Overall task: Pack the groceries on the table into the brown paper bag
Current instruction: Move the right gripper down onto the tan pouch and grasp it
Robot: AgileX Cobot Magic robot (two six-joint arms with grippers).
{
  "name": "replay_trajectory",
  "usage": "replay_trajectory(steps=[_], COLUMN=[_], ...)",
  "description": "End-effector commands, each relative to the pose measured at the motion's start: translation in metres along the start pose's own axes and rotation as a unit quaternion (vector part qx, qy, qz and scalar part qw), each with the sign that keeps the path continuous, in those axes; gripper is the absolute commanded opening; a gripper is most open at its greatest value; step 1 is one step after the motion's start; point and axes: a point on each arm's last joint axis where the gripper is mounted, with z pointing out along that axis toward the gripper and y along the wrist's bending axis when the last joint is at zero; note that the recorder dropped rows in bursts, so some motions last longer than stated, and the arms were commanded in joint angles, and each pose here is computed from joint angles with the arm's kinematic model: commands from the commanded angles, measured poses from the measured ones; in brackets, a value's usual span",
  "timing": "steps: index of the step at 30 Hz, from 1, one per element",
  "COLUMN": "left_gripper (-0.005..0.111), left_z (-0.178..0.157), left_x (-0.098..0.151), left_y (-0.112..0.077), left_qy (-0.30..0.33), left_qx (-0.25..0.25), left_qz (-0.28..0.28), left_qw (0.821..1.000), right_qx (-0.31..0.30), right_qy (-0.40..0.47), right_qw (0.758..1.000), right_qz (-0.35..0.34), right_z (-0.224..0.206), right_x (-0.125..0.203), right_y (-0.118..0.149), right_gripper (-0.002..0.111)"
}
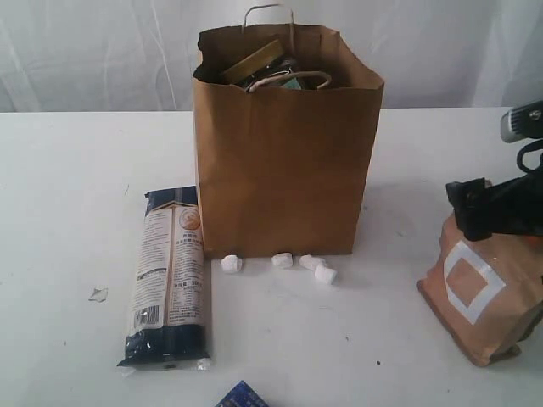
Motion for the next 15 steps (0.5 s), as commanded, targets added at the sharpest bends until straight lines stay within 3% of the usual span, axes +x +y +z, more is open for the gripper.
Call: replay_trajectory(steps=[1, 3, 8, 15], left_gripper=[0.0, 0.0, 0.0, 0.0], left_z=[0.0, 0.0, 0.0, 0.0], left_x=[-0.001, -0.001, -0.001, -0.001], left_y=[-0.001, -0.001, -0.001, -0.001], left_qy=[0.002, 0.002, 0.002, 0.002], left_qx=[0.006, 0.006, 0.006, 0.006], left_qz=[0.0, 0.0, 0.0, 0.0], left_qw=[1.0, 1.0, 1.0, 1.0], right_qx=[-0.052, -0.076, -0.069, -0.077], right_qy=[-0.003, 0.024, 0.036, 0.119], right_qw=[0.998, 0.996, 0.997, 0.989], right_qz=[-0.018, 0.03, 0.023, 0.048], right_z=[-0.002, -0.003, -0.003, 0.019], right_x=[0.001, 0.001, 0.004, 0.034], right_y=[0.009, 0.013, 0.011, 0.018], right_gripper=[0.105, 0.105, 0.105, 0.105])
